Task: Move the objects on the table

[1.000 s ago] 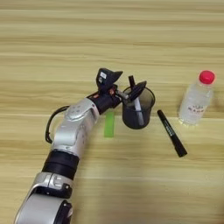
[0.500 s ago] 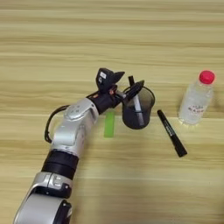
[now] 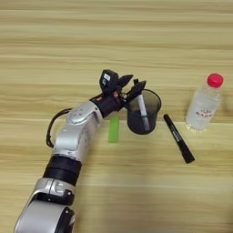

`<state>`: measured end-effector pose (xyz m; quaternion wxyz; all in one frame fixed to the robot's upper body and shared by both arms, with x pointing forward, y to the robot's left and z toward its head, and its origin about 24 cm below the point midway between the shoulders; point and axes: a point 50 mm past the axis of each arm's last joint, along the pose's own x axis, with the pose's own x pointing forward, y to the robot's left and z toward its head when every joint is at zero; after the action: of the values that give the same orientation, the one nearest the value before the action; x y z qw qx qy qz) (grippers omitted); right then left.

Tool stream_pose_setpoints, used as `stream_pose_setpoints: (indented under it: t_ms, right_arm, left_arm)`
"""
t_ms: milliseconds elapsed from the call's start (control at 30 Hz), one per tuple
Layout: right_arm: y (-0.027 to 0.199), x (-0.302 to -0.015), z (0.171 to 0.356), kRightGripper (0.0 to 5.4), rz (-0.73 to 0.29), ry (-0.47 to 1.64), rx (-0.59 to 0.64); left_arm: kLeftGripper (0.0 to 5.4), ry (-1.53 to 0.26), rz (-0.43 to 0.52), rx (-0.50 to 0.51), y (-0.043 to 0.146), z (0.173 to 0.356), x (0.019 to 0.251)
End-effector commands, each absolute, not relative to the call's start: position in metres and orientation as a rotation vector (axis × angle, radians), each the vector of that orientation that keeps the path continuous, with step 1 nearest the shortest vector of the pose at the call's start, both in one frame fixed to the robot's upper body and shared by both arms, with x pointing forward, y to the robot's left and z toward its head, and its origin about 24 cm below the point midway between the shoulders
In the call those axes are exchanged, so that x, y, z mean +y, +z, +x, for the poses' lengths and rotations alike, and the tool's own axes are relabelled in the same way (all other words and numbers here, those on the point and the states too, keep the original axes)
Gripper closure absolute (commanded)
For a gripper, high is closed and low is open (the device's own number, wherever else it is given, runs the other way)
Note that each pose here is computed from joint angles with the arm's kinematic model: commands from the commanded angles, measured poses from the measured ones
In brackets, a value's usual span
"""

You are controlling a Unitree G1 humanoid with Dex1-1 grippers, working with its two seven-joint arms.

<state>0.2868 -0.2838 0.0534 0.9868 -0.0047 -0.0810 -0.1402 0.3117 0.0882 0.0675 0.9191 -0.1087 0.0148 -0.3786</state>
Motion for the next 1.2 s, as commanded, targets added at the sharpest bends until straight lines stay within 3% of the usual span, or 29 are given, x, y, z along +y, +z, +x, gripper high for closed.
stream_pose_setpoints:
  t_ms: [33, 533, 1200]
  right_arm:
    - [0.0507, -0.2830, 0.2871, 0.00, 0.012, -0.285, -0.145]
    - [0.0511, -0.2842, 0.2870, 0.00, 0.016, -0.291, -0.146]
    - [0.0500, -0.2816, 0.2880, 0.00, 0.019, -0.285, -0.145]
  left_arm:
    - [3.25, -0.794, -0.206, 0.024, 0.0706, 0.3140, 0.0874]
    - [4.65, -0.789, -0.208, 0.030, 0.0693, 0.3151, 0.0888]
    - [4.80, -0.802, -0.244, 0.015, 0.0732, 0.3143, 0.0908]
